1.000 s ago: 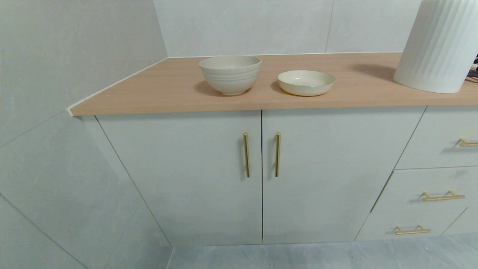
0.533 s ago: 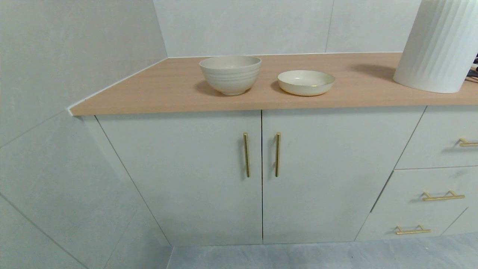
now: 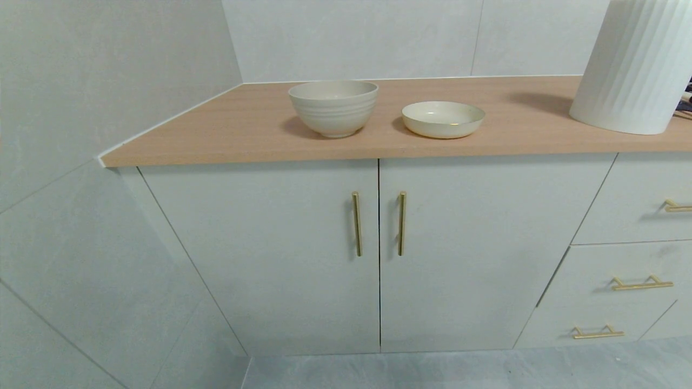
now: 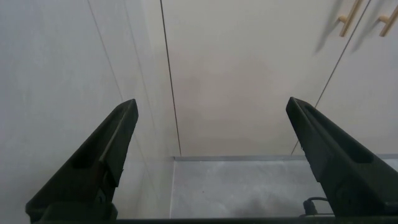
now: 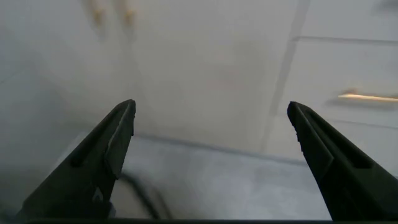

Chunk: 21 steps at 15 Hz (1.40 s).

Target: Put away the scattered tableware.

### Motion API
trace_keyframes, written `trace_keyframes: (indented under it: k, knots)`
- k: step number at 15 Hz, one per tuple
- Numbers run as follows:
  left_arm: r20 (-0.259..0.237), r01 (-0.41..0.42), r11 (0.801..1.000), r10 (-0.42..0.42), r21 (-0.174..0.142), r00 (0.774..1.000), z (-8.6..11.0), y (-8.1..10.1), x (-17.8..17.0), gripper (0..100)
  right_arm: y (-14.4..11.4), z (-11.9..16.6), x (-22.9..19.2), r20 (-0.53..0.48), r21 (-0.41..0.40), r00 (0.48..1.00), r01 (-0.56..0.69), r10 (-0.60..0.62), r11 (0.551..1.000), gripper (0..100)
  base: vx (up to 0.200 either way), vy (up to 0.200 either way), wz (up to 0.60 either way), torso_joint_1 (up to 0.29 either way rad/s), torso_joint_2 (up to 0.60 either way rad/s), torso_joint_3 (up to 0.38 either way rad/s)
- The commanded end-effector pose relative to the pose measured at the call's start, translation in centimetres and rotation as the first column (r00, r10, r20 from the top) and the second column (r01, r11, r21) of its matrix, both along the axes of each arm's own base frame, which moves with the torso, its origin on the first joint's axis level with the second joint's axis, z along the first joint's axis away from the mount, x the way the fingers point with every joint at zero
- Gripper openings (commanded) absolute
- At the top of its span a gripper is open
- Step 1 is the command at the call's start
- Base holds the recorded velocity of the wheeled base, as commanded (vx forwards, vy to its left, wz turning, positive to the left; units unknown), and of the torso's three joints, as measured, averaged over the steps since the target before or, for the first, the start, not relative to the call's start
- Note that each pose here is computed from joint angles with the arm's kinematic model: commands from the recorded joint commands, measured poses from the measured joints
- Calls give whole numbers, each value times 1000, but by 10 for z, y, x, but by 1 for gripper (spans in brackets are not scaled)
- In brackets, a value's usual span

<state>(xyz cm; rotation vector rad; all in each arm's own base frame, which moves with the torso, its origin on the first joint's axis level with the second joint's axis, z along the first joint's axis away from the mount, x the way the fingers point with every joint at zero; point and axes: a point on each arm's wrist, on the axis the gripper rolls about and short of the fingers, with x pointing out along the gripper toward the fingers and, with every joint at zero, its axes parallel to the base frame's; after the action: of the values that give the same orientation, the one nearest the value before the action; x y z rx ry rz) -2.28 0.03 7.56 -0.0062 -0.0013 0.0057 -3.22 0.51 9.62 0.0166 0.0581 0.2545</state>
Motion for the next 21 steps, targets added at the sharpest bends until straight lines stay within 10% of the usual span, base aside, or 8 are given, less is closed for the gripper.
trace_keyframes:
  k: [1, 9, 21]
  knots:
    - [0, 0, 1000, 0, 0, 1000, 0, 0, 0, 100, 1, -2, 1, -37, 7, 997, -67, 67, 998, 100, 0, 0, 0, 0, 0, 0]
    - [0, 0, 1000, 0, 0, 1000, 0, 0, 0, 100, 7, 69, 76, -284, 74, 931, -218, 230, 973, 100, 0, 0, 0, 0, 0, 0]
    - [0, 0, 1000, 0, 0, 1000, 0, 0, 0, 100, 55, 68, 191, -358, 94, 828, -428, 432, 899, 100, 0, 0, 0, 0, 0, 0]
